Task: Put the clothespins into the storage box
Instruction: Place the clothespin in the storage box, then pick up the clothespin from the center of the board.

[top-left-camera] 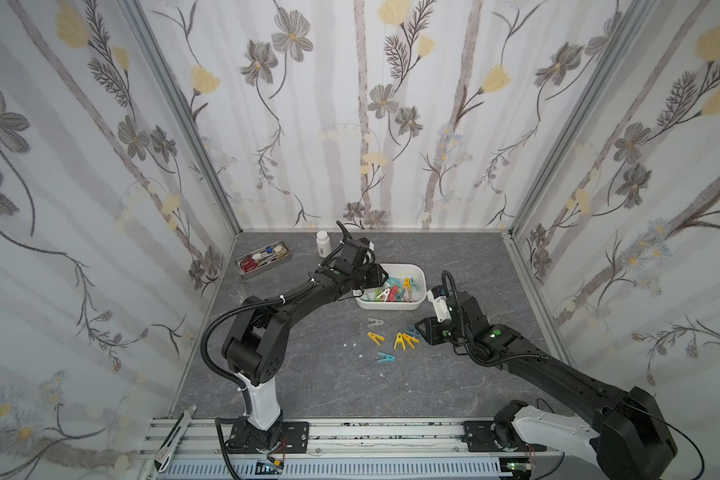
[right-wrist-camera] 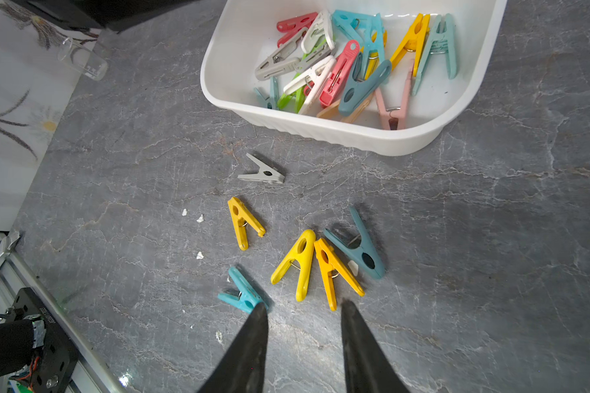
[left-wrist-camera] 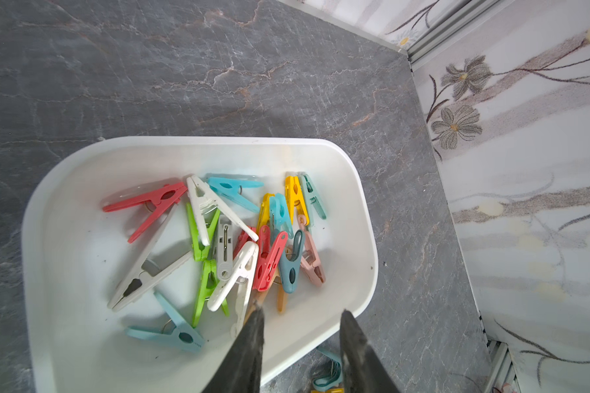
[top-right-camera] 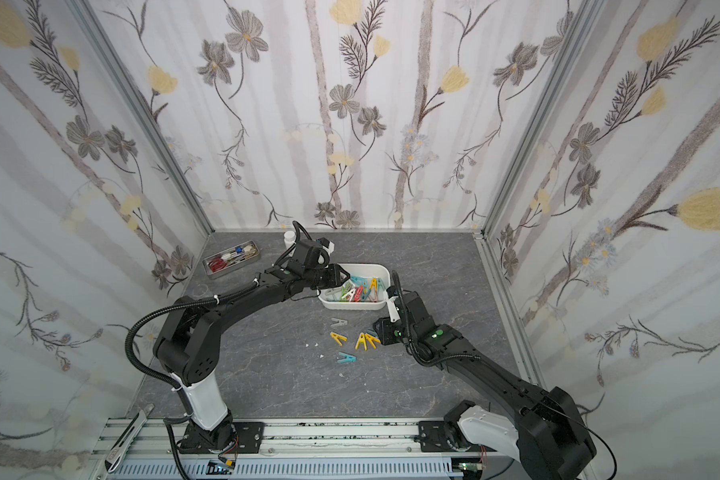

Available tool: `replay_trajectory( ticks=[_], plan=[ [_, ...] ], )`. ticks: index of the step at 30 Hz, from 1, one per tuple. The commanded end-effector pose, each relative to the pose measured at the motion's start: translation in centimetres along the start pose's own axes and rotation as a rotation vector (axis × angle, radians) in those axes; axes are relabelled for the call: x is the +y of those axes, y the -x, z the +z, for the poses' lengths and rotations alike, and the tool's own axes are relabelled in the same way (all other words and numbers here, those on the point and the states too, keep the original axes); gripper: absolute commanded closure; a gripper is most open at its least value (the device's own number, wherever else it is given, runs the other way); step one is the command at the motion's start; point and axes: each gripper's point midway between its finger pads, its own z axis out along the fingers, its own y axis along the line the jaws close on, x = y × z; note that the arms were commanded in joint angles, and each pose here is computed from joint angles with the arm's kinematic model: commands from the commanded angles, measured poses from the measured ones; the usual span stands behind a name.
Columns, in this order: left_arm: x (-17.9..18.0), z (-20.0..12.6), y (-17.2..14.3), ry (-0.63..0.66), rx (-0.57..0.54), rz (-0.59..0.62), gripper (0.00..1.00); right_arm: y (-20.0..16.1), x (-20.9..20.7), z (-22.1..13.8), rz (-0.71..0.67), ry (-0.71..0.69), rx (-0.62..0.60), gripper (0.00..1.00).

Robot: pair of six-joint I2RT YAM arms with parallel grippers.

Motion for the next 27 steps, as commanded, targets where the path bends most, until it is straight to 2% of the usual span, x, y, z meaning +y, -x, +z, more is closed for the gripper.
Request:
replay_trajectory(
  ticks=[1,16,24,27],
  plan=[
    [0.1,-1.1,-0.4,0.014,-0.022,0.005,0.63,0.2,0.1,0.2,-0.009,-0.011,-0.006,0.63],
    [1.1,-7.5,-6.1,0.059,-0.073,-0.037,0.63,-4.8,1.4,4.2,-0.088,-0.067,0.181,0.64],
    [1.6,-11.2,-6.2,0.083,-0.153,-0.044,0.60,-5.3,1.1,6.4,-0.107,-0.098,0.233,0.66],
    [1.6,-11.5,-6.4,0.088,-0.155,-0.042,0.59,-6.1,0.6,7.1,-0.113,-0.113,0.261,0.69]
  ],
)
